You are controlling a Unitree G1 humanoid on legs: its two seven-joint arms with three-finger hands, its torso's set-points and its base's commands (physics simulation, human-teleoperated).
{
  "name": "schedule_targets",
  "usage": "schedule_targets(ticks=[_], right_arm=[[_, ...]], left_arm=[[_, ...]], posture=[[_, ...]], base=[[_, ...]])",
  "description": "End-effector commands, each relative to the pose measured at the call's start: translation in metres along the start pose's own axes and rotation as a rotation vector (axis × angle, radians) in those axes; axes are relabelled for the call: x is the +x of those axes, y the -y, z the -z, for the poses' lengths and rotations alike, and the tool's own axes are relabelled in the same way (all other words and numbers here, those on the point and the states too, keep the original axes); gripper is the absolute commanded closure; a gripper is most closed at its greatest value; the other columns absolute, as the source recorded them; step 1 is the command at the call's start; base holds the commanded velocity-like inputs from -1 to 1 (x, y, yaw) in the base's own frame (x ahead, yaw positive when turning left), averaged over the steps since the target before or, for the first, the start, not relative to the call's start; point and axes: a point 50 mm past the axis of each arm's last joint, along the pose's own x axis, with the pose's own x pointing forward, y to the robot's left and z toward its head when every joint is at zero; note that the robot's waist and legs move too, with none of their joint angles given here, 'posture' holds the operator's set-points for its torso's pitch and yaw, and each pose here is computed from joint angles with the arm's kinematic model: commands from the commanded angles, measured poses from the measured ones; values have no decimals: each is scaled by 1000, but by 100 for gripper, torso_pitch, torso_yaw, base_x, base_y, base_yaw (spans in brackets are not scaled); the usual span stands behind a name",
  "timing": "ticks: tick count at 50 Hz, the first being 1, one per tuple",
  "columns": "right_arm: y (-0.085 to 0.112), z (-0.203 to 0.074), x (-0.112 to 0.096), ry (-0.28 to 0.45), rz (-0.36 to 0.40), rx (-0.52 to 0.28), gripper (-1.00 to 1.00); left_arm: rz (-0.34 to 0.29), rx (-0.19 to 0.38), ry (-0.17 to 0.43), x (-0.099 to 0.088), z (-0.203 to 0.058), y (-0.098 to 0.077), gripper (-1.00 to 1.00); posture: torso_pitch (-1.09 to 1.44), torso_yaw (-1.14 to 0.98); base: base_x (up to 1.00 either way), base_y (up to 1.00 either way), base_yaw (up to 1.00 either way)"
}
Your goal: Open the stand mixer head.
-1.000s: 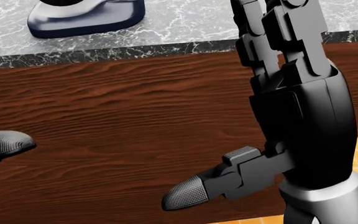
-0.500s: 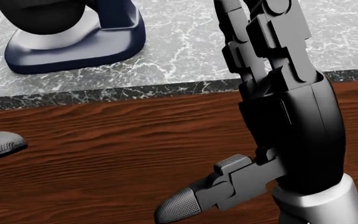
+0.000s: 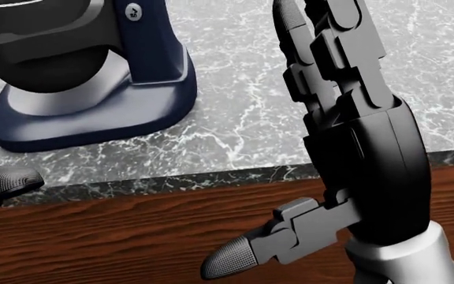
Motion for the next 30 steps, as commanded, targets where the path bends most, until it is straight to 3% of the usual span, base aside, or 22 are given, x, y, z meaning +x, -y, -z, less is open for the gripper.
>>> schedule_targets(ticks=[1,13,25,30], right_arm=[[-3,-15,3,93,-14,-5,-100],[-2,-14,2,93,-15,-7,-100],[-2,-13,2,88,-11,-9,-100],[-3,-12,1,79,-15,-2,-100]], left_arm=[[42,-5,77,3,-13,6,-100],[43,-4,80,3,-13,6,-100],[41,-7,83,3,-14,6,-100],[7,-8,69,5,-12,2,-100]], posture=[[0,0],[0,0],[0,0],[-2,0]], base=[[0,0,0],[-1,44,0],[0,14,0],[0,0,0]])
